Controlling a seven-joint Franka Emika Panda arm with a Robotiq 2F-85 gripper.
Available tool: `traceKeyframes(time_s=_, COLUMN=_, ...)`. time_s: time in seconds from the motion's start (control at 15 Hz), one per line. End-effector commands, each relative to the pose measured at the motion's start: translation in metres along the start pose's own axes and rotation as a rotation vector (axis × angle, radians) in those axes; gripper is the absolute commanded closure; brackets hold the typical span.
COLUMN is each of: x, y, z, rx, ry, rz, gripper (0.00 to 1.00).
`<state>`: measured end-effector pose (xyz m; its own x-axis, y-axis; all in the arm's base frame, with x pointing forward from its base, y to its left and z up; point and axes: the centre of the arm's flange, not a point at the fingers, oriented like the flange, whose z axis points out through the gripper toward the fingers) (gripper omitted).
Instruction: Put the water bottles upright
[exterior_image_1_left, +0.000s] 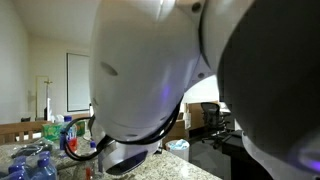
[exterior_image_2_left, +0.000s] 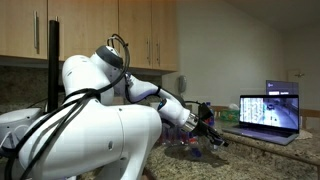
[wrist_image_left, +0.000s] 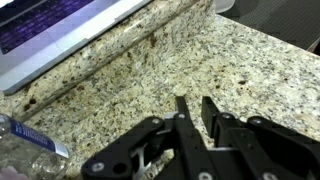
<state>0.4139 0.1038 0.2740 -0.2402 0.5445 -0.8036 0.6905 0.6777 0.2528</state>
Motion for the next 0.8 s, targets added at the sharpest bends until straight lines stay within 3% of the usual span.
traceKeyframes(time_s=0.0, x=0.000, y=0.000, z=0.000, rx=-0.001, ry=0.000, rz=0.000, gripper=0.77)
traceKeyframes(time_s=0.07, x=0.000, y=0.000, z=0.000, rx=-0.001, ry=-0.001, rz=0.001, gripper=0.52)
traceKeyframes(time_s=0.2, x=-0.010, y=0.015, z=0.008, rx=0.023, ry=0.002, rz=0.020, gripper=0.45)
traceKeyframes(time_s=0.33, x=-0.048, y=0.012, z=0.011, rx=0.067, ry=-0.031, rz=0.118, gripper=0.33)
traceKeyframes(time_s=0.6, x=-0.125, y=-0.034, z=0.019, rx=0.159, ry=-0.085, rz=0.285, gripper=0.06)
traceKeyframes(time_s=0.73, x=-0.152, y=-0.058, z=0.016, rx=0.223, ry=-0.122, rz=0.384, gripper=0.01)
